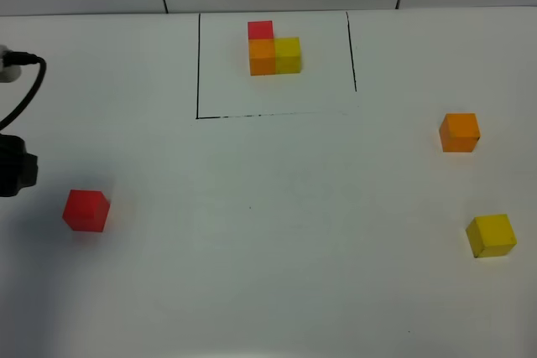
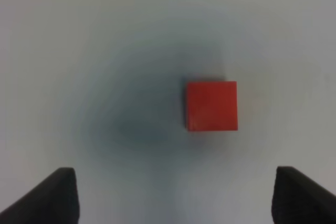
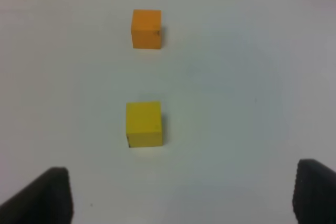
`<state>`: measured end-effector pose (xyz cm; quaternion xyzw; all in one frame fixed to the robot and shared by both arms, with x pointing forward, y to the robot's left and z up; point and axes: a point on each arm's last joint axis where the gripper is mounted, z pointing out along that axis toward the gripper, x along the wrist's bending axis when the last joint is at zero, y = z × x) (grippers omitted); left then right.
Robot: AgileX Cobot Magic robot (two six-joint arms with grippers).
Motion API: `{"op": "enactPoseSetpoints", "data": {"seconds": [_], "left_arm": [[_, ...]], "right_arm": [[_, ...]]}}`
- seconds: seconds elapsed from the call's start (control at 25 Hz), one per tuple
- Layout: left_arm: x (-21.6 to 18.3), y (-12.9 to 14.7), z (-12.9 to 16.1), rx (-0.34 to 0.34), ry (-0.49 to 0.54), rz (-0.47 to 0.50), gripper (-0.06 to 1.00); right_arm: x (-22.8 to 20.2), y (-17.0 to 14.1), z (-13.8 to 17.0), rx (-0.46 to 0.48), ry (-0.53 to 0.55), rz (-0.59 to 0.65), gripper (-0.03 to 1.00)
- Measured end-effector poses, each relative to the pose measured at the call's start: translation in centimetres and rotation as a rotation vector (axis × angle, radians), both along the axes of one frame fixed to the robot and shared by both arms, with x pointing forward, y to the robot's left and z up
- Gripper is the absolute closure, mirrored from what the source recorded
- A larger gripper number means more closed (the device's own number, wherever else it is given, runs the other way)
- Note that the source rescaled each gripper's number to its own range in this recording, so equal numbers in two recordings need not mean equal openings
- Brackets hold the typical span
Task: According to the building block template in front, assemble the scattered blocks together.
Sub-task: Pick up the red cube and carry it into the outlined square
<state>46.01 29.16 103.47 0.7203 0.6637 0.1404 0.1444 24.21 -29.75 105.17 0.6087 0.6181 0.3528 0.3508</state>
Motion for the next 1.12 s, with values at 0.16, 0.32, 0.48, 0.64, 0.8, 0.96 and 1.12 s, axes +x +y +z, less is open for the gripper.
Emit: {"op": "enactPoseSetpoints", "data": {"seconds": [0.16, 0.32, 0.48, 0.64, 0.8, 0.96, 1.12], "left_arm": [[2.3, -0.8, -2.4, 0.0, 0.118, -0.011, 0.16], [4.2, -2.3, -4.2, 0.009, 0.219, -0.049, 0.16], [5.2, -2.5, -6.2, 0.016, 0.287, -0.035, 0.14], [5.9, -2.7, -7.6, 0.012, 0.303, -0.03, 0.02], [6.5, -2.8, -8.9, 0.01, 0.309, -0.028, -0.05], [7.0, -2.8, -10.3, 0.009, 0.316, -0.023, -0.06], [7.3, -2.9, -11.6, 0.008, 0.34, -0.015, -0.05]], "right_arm": [[0.0, 0.0, 0.0, 0.0, 0.0, 0.0, 0.24], [0.0, 0.0, 0.0, 0.0, 0.0, 0.0, 0.24], [0.0, 0.0, 0.0, 0.0, 0.0, 0.0, 0.24], [0.0, 0.0, 0.0, 0.0, 0.0, 0.0, 0.24], [0.0, 0.0, 0.0, 0.0, 0.0, 0.0, 0.24], [0.0, 0.0, 0.0, 0.0, 0.0, 0.0, 0.24], [0.0, 0.0, 0.0, 0.0, 0.0, 0.0, 0.24]]}}
